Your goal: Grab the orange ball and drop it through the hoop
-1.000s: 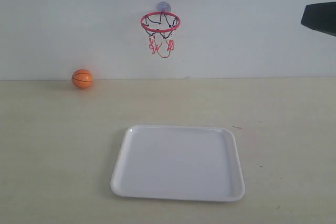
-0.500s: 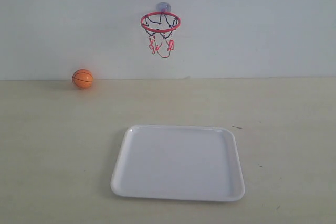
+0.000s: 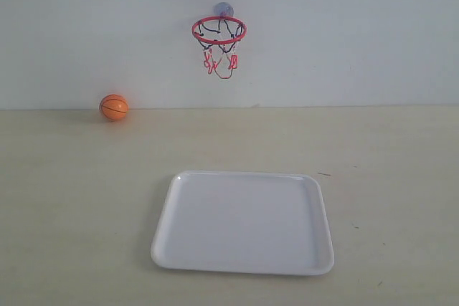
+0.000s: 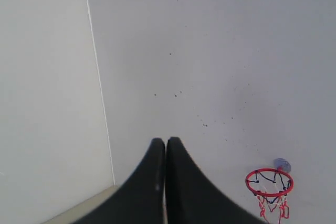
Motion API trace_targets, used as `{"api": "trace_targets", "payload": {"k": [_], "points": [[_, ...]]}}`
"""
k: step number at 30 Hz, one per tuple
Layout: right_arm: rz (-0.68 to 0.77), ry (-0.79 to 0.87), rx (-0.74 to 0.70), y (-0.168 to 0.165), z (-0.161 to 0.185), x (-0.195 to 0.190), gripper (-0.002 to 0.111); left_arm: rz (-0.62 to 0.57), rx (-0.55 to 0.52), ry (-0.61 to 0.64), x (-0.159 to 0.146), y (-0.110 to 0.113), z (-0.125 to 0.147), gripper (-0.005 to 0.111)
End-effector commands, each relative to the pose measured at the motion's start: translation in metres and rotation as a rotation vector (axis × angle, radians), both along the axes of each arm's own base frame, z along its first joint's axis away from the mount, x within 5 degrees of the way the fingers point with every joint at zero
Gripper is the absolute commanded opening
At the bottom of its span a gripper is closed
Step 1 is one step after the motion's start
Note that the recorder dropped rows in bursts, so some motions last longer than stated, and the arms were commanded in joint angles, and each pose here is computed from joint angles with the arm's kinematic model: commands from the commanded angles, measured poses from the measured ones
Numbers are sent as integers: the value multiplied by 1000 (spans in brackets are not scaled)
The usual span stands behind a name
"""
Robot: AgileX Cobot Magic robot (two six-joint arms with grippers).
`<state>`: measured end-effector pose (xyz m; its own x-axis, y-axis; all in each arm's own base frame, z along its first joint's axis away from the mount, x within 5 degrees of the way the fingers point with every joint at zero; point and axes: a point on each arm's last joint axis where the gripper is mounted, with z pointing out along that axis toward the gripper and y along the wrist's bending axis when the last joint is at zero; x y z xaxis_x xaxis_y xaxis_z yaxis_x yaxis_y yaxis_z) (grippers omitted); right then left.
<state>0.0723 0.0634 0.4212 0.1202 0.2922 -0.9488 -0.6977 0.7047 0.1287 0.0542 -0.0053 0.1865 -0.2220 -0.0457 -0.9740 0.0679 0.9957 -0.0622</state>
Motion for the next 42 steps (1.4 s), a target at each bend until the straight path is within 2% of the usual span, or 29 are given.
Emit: {"api": "trace_targets", "payload": {"k": [1, 7, 9, 14, 21, 30, 34, 39, 42], "points": [[3, -4, -32, 4, -2, 5, 0, 0, -8, -2, 0, 0, -1, 4], [-143, -105, -81, 0, -20, 18, 0, 0, -8, -2, 0, 0, -1, 4], [-182, -70, -71, -2, -32, 23, 0, 0, -8, -2, 0, 0, -1, 4], [-226, 12, -214, 0, -75, 31, 0, 0, -8, -2, 0, 0, -1, 4], [-238, 59, -293, -1, -101, 34, 0, 0, -8, -2, 0, 0, -1, 4], [-231, 172, -316, -2, -110, 33, 0, 0, -8, -2, 0, 0, -1, 4], [-374, 140, -253, -30, -118, 9, 0, 0, -8, -2, 0, 0, -1, 4], [-508, 175, -214, -47, -166, -7, 0, 0, -8, -2, 0, 0, -1, 4], [-561, 246, -138, -53, -196, -12, 0, 0, -8, -2, 0, 0, -1, 4]]}}
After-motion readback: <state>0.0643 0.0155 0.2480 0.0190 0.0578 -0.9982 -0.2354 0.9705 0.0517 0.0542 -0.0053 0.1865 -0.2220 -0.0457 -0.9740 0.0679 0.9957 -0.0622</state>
